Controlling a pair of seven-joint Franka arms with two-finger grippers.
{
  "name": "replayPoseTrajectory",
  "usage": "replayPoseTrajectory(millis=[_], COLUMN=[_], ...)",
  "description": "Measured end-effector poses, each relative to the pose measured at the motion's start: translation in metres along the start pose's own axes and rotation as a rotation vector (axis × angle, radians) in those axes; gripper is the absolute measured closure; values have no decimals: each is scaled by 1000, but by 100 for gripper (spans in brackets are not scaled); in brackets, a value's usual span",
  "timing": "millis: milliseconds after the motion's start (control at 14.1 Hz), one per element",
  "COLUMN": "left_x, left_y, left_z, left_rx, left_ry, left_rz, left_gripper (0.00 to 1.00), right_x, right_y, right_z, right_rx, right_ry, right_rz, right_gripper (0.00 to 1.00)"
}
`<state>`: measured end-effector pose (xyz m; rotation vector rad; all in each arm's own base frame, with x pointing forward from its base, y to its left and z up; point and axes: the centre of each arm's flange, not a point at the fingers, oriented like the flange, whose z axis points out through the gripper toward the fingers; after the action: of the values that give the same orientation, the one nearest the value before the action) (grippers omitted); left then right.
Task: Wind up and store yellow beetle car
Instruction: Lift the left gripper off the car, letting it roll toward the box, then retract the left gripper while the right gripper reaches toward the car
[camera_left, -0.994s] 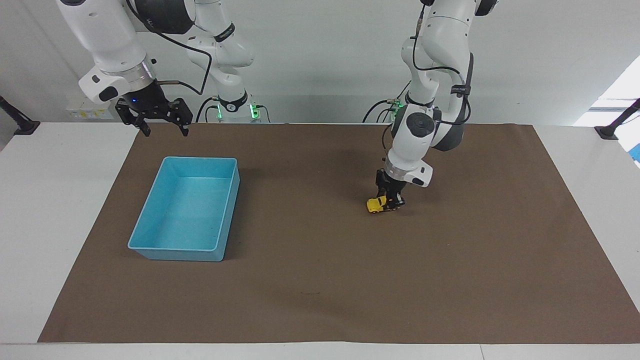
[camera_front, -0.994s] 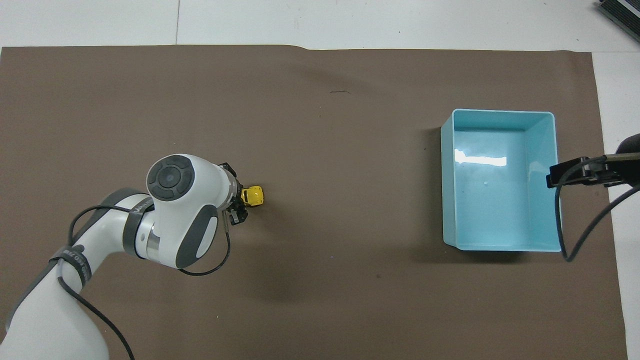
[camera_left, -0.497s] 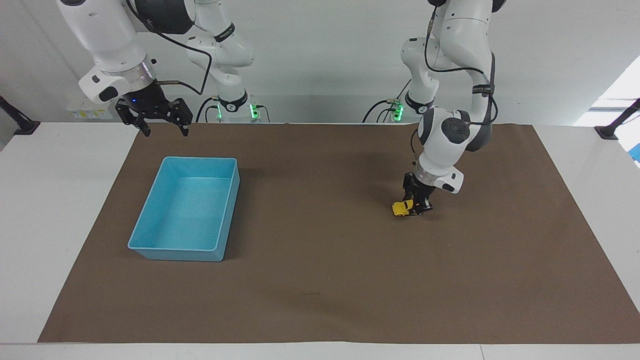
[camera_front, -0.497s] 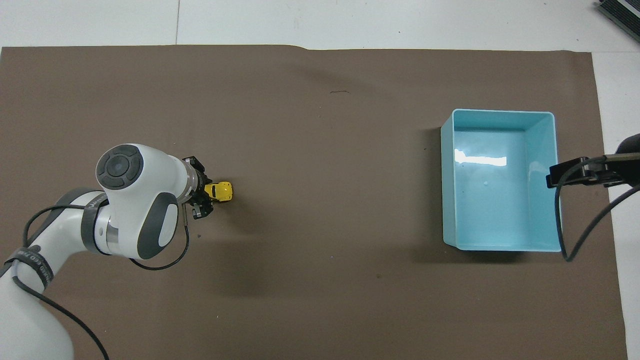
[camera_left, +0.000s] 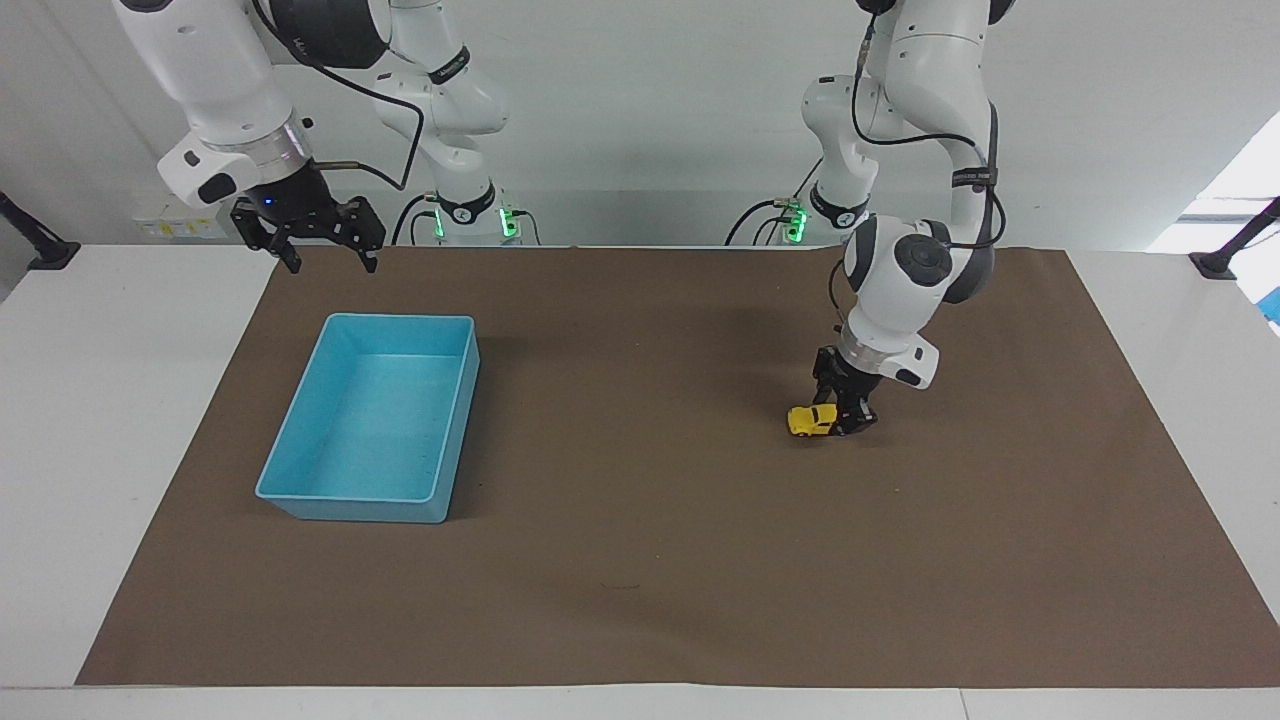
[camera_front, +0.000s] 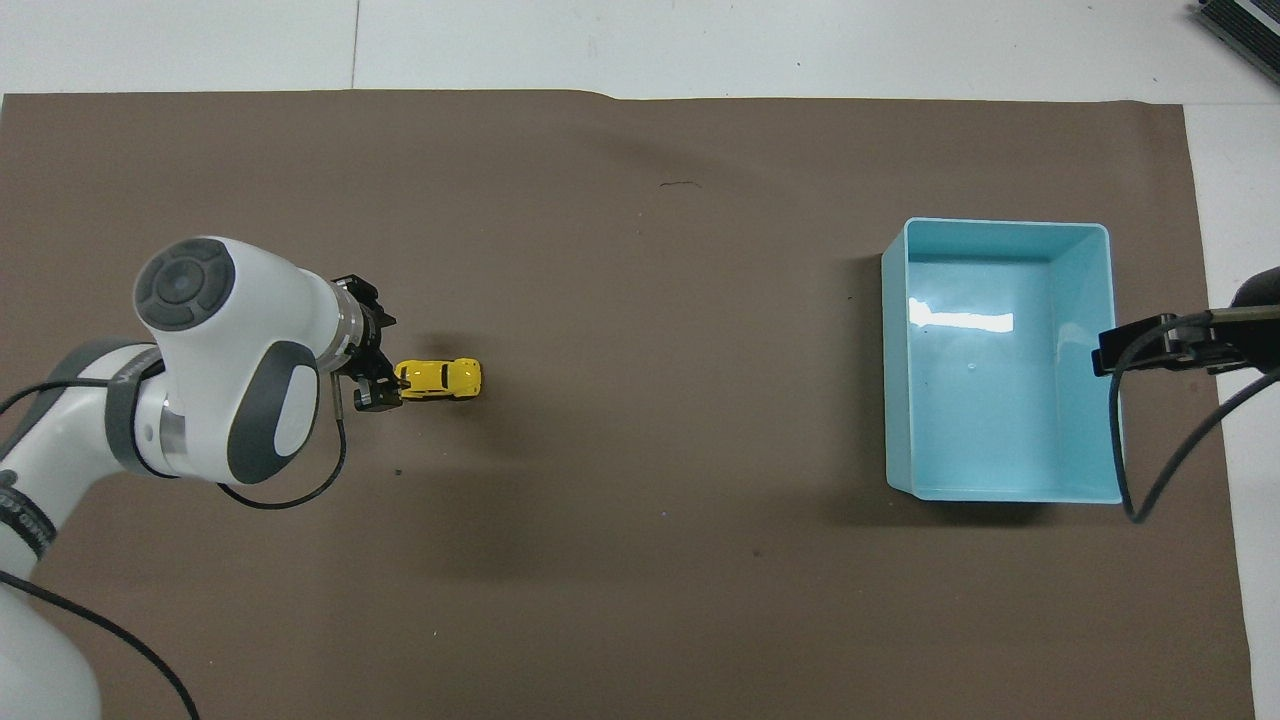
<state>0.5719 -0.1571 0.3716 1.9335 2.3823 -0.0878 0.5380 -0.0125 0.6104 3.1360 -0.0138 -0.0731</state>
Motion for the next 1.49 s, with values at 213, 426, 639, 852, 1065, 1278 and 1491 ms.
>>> replayPoseTrajectory(millis=[213,426,639,852,1065,1278,1491], left_x=[-6,-5,-2,0,0,-3,-7], left_y=[6,6,8,9,9,13,23], left_z=[-25,-21,-21,-22,-23,-32,-57], left_rx=[5,10,11,10,8,-11,-58], left_ry=[-2,1,2,2,0,-9,-26], left_rz=[4,3,0,-1,8,78,140], left_gripper=[0,0,0,0,0,0,0], right_x=[0,0,0,0,0,0,0], right_y=[0,0,0,0,0,-1,-1], right_z=[0,0,0,0,0,0,0], right_rx=[0,0,0,0,0,0,0], right_ry=[0,0,0,0,0,0,0], right_rz=[0,0,0,0,0,-2,-2], right_gripper=[0,0,0,0,0,0,0])
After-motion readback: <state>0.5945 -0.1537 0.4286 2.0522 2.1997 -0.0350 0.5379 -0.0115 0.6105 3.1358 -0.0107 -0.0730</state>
